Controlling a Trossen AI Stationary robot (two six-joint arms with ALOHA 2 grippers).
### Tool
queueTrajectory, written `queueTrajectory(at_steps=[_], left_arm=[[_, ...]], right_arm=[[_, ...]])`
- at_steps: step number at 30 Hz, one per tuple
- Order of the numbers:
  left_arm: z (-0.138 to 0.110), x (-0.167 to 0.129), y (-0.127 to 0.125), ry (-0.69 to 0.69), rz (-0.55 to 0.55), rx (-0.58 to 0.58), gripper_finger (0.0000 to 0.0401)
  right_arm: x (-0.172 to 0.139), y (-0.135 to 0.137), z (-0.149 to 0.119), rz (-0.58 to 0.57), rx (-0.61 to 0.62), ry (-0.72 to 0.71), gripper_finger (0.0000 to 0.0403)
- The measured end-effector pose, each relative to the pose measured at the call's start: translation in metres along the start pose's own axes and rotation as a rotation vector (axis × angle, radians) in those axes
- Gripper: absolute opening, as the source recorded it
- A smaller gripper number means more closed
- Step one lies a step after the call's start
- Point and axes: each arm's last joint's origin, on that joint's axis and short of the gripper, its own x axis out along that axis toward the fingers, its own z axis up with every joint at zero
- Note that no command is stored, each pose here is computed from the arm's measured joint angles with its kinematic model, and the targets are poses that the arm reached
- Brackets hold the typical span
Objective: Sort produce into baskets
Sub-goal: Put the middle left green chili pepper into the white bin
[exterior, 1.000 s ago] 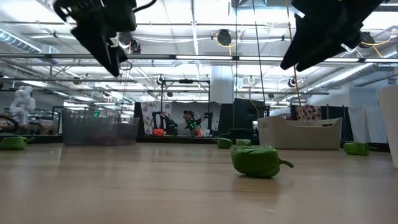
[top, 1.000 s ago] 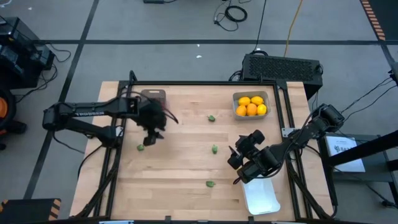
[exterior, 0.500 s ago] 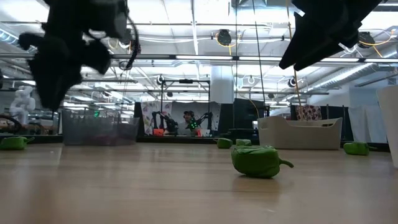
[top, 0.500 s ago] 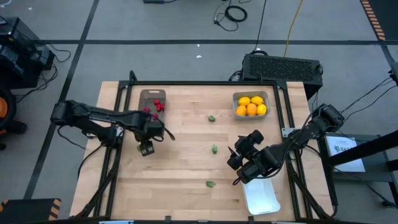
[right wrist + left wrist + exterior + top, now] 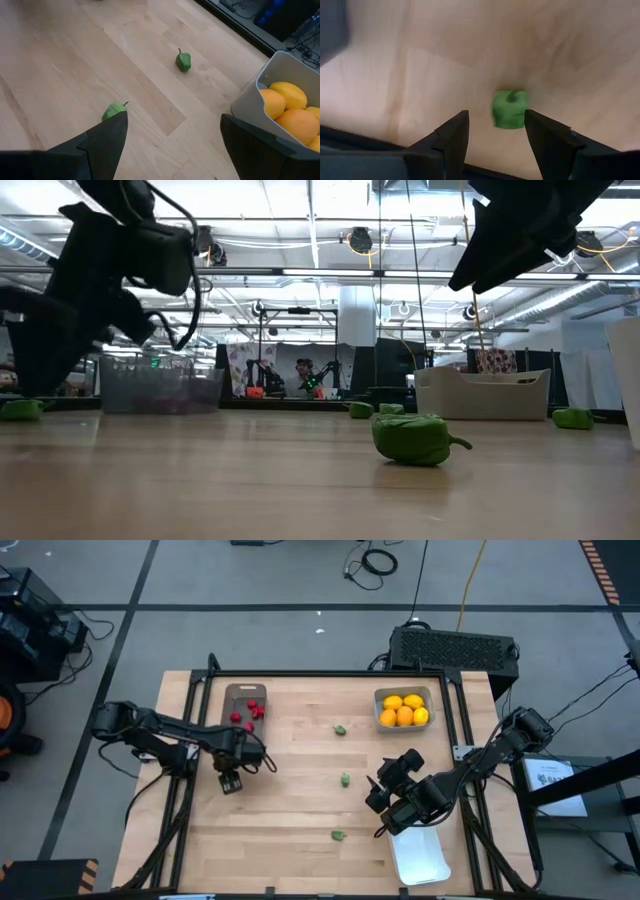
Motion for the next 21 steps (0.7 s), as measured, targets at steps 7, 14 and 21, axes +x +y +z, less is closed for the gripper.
queueTrajectory(at_steps=[7,14,21], left_arm=[[-0.007,0.024,0.004,0.028,-0.036,0.0,0.0205],[-0.011,0.035,0.006,0.031,-0.048,-0.039,0.0227],[-0.011,0.035,0.005,0.042,-0.068,-0.083,0.0205]], right_arm=[[0.0,0.0,0.0,0.0,-0.005,0.0,0.0309],[0.0,0.0,0.0,0.003,-0.015,-0.001,0.0309],[0.0,0.001,0.0,0.006,-0.011,-0.002,0.0309]])
